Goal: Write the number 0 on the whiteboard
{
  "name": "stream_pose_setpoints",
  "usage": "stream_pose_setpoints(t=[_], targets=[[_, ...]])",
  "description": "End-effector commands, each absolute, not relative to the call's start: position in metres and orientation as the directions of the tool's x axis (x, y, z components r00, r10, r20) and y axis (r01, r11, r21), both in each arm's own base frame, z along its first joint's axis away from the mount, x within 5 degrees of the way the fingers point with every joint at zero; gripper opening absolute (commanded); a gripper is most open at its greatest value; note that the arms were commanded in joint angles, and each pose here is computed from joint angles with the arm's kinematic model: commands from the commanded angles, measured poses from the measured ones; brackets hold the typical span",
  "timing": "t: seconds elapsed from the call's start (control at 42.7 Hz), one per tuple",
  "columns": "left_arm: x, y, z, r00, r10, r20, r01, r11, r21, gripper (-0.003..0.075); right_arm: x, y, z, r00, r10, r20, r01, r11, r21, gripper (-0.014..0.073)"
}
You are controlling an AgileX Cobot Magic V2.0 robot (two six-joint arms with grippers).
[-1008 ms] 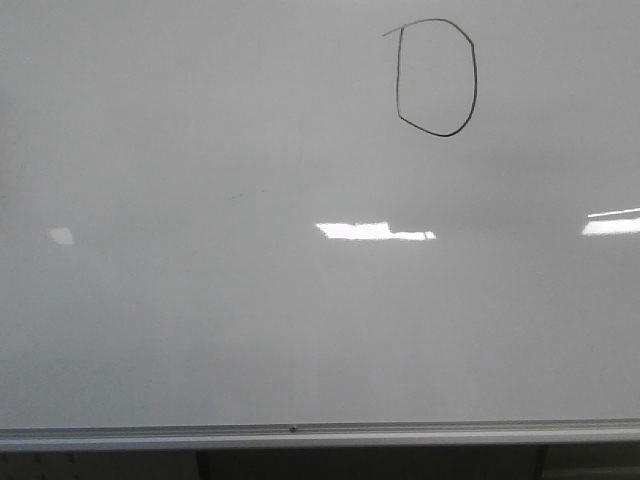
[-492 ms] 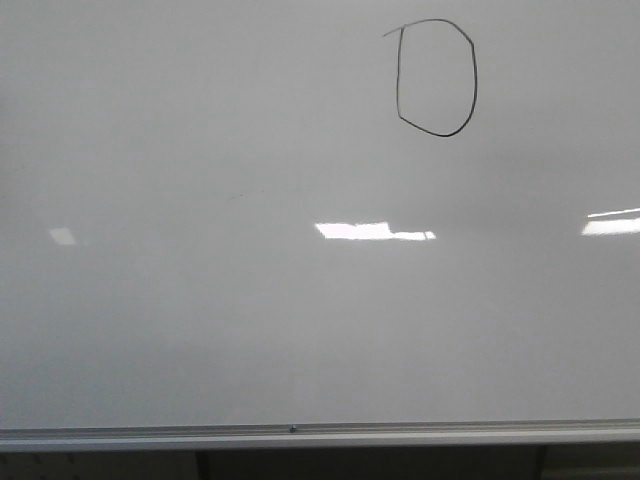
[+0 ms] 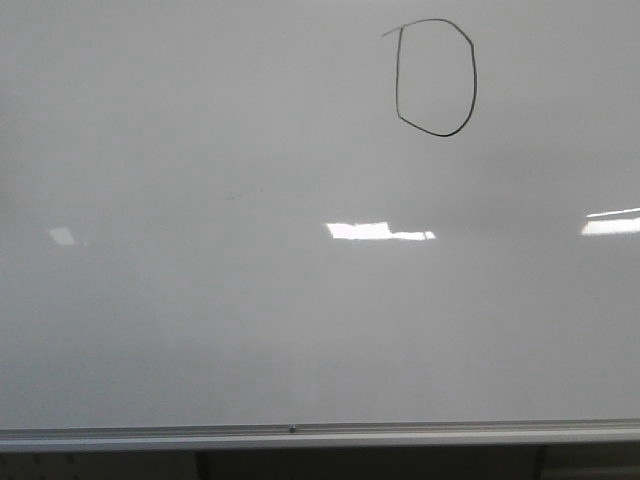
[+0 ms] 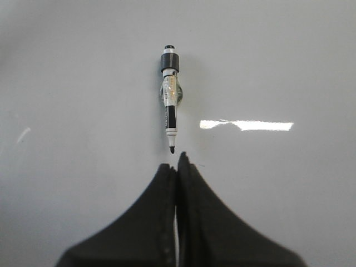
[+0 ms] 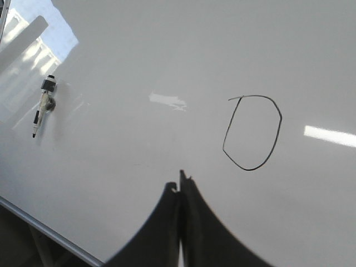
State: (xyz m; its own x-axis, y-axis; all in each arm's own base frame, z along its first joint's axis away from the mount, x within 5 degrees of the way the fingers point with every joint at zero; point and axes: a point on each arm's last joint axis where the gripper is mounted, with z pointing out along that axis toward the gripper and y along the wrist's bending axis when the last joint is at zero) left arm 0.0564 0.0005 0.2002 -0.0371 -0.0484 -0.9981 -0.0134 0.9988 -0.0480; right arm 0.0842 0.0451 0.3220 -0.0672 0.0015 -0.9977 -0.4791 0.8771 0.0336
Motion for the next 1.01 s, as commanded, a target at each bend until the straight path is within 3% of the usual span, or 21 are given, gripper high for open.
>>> stream_pose_setpoints(t=[0.0, 0.984], targets=[[0.0558, 0.0009, 0.2004, 0.036, -0.063, -0.997, -0.015, 0.998, -0.064, -0.002, 0.0853, 0.0415, 0.3338, -0.018, 0.041, -0.999, -0.442, 0.896, 0.045, -0.0069], [0.0558, 0.0009, 0.2004, 0.036, -0.063, -0.997, -0.015, 0.998, -0.064, -0.002, 0.0866, 0.0383, 0.336, 0.015, 0.038, -0.999, -0.409, 0.912, 0.028, -0.0069]])
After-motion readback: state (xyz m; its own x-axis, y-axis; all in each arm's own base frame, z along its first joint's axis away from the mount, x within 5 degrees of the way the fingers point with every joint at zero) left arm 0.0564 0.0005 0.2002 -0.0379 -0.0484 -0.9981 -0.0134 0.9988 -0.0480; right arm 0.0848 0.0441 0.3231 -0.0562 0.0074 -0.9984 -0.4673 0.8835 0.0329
